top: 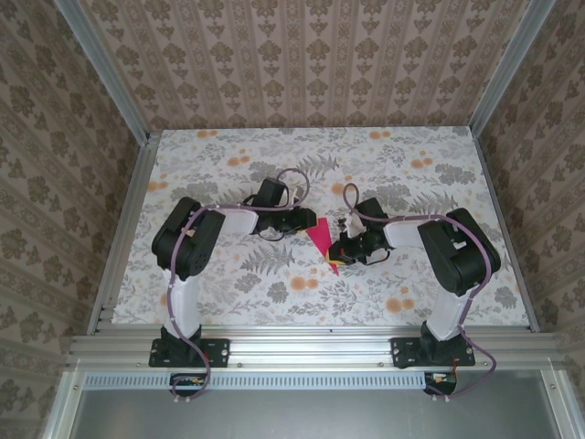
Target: Fold a paper plane with a square sheet of paper (pick it up from the middle)
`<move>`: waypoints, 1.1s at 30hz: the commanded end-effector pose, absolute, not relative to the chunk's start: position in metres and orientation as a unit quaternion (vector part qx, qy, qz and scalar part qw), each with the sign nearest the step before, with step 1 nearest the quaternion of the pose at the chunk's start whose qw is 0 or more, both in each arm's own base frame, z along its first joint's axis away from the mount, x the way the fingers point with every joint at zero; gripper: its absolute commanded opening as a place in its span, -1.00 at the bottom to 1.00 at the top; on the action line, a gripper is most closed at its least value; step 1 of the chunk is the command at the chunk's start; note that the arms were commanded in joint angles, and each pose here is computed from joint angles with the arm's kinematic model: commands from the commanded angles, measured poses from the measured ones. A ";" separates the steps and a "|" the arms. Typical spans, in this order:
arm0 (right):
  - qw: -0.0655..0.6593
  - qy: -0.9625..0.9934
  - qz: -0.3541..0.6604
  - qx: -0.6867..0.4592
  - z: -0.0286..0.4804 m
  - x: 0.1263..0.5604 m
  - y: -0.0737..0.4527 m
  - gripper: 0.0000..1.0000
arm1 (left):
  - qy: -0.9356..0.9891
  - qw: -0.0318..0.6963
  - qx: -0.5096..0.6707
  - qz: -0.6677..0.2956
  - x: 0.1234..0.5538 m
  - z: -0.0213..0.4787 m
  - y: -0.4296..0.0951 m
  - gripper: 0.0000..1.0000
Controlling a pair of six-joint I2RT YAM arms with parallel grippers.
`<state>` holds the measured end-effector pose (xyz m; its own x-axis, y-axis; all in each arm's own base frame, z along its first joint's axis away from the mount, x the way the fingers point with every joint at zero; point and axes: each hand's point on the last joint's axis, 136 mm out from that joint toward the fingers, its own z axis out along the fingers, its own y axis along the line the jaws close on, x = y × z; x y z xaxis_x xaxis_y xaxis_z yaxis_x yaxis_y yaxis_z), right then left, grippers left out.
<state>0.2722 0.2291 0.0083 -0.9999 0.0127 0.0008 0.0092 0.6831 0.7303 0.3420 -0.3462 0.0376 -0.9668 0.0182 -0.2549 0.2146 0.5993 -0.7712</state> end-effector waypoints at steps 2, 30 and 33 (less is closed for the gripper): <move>-0.070 0.953 0.289 0.052 -0.045 0.229 0.191 -0.96 | 0.905 0.103 0.049 -0.411 0.357 0.014 -0.325 -0.28; -0.051 0.942 0.327 0.052 -0.035 0.247 0.206 -0.95 | 0.899 0.138 0.078 -0.409 0.318 0.095 -0.339 -0.47; -0.054 0.942 0.327 0.053 -0.037 0.246 0.206 -0.95 | 0.900 0.131 0.074 -0.408 0.300 0.086 -0.349 -0.49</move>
